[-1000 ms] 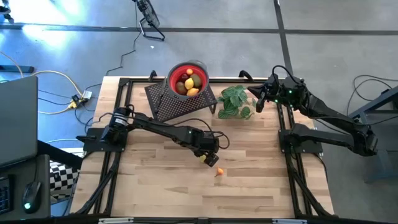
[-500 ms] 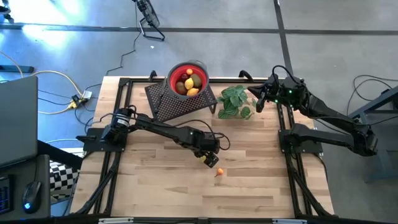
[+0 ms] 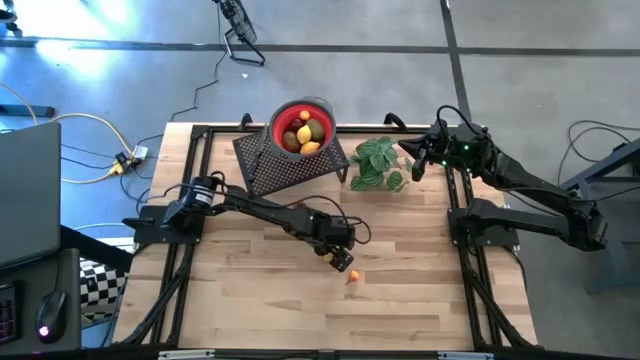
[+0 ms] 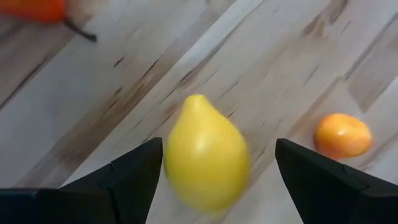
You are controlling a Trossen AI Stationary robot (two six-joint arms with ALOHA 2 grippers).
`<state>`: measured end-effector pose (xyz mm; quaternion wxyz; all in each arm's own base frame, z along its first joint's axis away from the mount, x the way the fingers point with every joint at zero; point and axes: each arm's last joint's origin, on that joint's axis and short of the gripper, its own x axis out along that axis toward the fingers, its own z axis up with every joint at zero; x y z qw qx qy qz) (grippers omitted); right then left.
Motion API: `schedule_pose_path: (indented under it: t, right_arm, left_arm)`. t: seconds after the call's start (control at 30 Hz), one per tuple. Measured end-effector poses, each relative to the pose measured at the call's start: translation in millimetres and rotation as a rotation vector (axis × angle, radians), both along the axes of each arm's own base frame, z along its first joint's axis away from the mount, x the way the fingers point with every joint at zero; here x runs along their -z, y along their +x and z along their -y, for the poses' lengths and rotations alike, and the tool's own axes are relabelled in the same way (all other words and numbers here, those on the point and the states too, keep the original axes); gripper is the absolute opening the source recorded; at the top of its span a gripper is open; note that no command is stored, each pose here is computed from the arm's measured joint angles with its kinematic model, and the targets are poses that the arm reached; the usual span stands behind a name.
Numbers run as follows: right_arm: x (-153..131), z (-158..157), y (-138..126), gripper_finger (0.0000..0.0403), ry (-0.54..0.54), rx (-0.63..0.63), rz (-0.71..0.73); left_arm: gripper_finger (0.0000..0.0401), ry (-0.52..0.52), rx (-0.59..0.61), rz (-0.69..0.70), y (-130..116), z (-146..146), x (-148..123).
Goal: Pick & Place Fruit
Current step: Put the yellow lemon into the red basket on the shelf
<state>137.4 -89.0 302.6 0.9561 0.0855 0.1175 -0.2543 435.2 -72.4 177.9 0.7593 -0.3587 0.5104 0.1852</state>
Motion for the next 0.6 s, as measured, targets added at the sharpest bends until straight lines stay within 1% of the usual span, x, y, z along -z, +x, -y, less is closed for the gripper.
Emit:
schedule_pose_path:
  t: [0.6]
  right_arm:
    - [0.2, 0.0, 0.0, 0.0002, 0.000, 0.000, -0.002]
  left_arm:
    - [0.0301, 0.003, 0.000, -0.015, -0.7, -0.1, 2.1]
